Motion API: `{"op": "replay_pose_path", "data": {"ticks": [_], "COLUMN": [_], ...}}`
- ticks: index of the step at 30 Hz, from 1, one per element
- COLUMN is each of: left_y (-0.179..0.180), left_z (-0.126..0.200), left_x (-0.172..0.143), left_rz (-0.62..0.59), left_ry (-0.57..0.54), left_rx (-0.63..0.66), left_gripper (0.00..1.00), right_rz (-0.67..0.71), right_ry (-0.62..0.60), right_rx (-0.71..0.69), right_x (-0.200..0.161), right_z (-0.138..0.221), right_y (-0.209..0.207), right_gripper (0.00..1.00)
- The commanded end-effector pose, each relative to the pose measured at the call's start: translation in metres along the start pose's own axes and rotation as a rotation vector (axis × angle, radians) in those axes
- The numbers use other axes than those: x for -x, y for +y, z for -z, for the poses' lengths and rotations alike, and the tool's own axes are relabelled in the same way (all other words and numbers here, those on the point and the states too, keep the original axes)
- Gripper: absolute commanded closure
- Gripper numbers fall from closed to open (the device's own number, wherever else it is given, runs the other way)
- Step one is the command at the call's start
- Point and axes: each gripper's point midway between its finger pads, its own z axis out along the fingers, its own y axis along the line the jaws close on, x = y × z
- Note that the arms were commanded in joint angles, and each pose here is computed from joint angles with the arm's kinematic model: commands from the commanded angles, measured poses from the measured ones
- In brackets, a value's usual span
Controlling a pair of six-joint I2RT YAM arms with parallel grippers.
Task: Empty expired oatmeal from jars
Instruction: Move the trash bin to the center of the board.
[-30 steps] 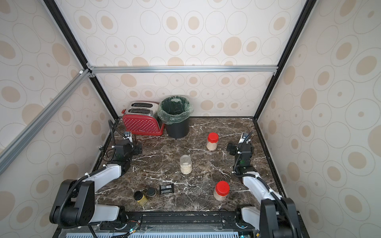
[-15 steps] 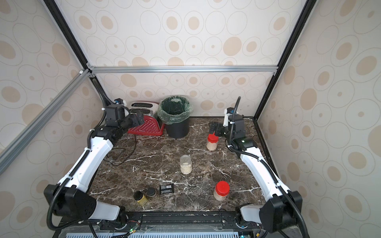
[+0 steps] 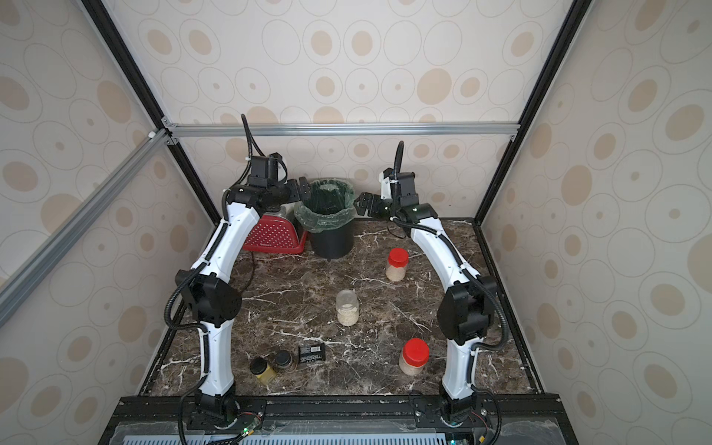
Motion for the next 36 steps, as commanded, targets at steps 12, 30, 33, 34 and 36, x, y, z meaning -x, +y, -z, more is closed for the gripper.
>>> {"op": "replay_pose_path", "data": {"ticks": [12,30,33,34,36], "left_y": [-0.013,-0.054,-0.062,-0.063,-0.067], "left_z": [-0.071,-0.056,-0.046,-0.042,-0.037], "left_x": [0.002,-0.024,-0.022,-0.022,-0.023], "left_rz": [0.05,0.064,0.066,0.068,0.076], "left_ry": [-0.063,0.022,0.017,0.016,0.018], "left_rx": [-0.178,-0.38,-0.403,-0.408,-0.419], "left_gripper": [0.01,0.01,0.01,0.01,0.01], "right_rz": [-0.06,-0.025,-0.02,-0.021,-0.02], "right_ry": [0.021,0.023,0.025,0.027,0.03], "right_rx": [0.074,0.102,0.106,0.111,0.119], "right_x": [0.015,0.009,0.009,0.009,0.008], "right_z": [-0.08,-0.086,-0.083,-0.083,-0.081], "right_y": [-0.004,-0.004,-0.002,-0.001,0.001], "right_gripper": [0.0,0.0,0.02,0.02,0.03]}}
